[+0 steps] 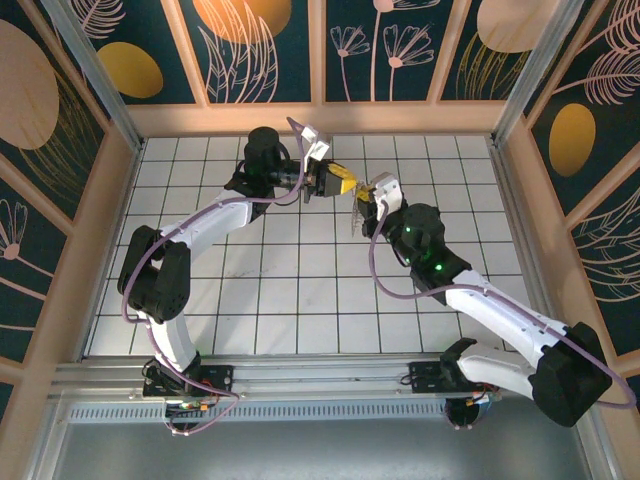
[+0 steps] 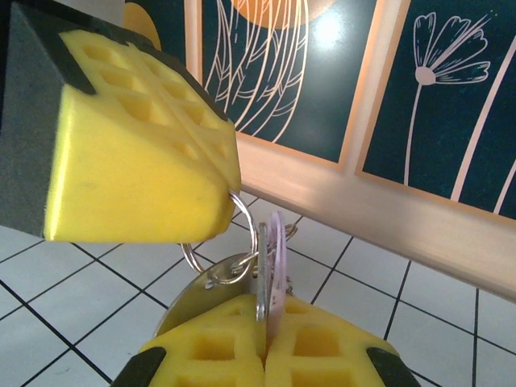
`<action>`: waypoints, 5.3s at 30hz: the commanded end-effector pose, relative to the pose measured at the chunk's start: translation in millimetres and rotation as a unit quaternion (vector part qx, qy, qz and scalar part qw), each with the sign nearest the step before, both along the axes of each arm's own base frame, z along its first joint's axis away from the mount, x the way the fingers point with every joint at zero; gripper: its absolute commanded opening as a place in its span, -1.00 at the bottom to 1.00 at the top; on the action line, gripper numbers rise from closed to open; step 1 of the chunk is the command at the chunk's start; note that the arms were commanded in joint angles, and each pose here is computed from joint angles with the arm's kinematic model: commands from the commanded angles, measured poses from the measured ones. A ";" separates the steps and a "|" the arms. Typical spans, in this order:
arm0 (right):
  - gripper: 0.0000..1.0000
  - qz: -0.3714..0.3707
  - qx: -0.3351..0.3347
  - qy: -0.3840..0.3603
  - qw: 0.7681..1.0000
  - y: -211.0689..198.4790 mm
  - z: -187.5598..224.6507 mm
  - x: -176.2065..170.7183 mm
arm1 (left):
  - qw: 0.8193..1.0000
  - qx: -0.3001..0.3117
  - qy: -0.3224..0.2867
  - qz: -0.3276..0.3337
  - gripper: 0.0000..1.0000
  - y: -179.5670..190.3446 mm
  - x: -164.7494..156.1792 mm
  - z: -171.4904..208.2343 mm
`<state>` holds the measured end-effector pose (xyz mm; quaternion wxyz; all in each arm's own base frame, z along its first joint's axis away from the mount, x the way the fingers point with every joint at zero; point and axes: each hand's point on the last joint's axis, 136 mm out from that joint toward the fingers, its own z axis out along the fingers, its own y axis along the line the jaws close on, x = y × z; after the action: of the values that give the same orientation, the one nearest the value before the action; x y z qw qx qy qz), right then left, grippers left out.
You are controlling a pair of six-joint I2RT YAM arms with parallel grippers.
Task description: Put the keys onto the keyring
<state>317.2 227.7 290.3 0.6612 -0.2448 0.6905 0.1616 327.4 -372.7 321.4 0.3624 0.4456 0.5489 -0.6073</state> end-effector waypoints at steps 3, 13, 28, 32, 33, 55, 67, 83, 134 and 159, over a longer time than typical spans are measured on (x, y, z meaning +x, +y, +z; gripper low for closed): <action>-1.00 -0.021 -0.008 -0.020 1.000 -5.8 12.0 2.1 | 1.000 -0.007 -0.020 0.003 -1.00 2.2 -3.9 7.4; -1.00 -0.042 0.012 -0.030 0.999 -20.2 23.5 -0.6 | 1.000 -0.008 -0.022 0.004 -1.00 3.0 -5.1 8.3; -1.00 0.007 0.008 -0.015 1.000 13.0 18.8 -2.1 | 1.000 -0.013 -0.025 0.005 -1.00 4.2 -7.0 14.0; -1.00 0.007 0.003 -0.012 1.000 15.0 13.7 -1.3 | 1.000 -0.014 -0.025 0.005 -1.00 4.0 -6.5 14.7; -1.00 0.005 0.002 -0.014 1.000 13.8 13.9 -1.3 | 1.000 -0.014 -0.025 0.005 -1.00 4.1 -6.6 15.1; -1.00 -0.016 0.019 -0.013 1.000 -7.7 15.7 -3.1 | 1.000 -0.019 -0.021 0.005 -1.00 2.8 -4.3 15.7; -1.00 -0.013 0.006 -0.019 1.000 5.9 16.2 -2.1 | 1.000 -0.018 -0.020 0.004 -1.00 2.6 -4.1 14.0; -1.00 -0.029 0.017 -0.031 0.999 -11.2 32.4 -5.9 | 1.000 -0.019 -0.020 0.005 -1.00 2.8 -4.0 13.1; -1.00 -0.029 -0.063 0.139 0.988 48.8 -93.0 138.1 | 0.941 -0.084 0.037 0.326 0.16 123.2 65.7 18.1; -1.00 -0.099 -0.086 0.360 0.924 -0.3 -242.1 3.5 | 0.944 -0.086 0.055 0.312 0.39 123.3 53.9 20.6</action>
<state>328.7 229.9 43.3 0.3548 -0.1747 0.9118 0.1106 387.4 -253.8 324.8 0.5260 0.1781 0.6402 -0.5308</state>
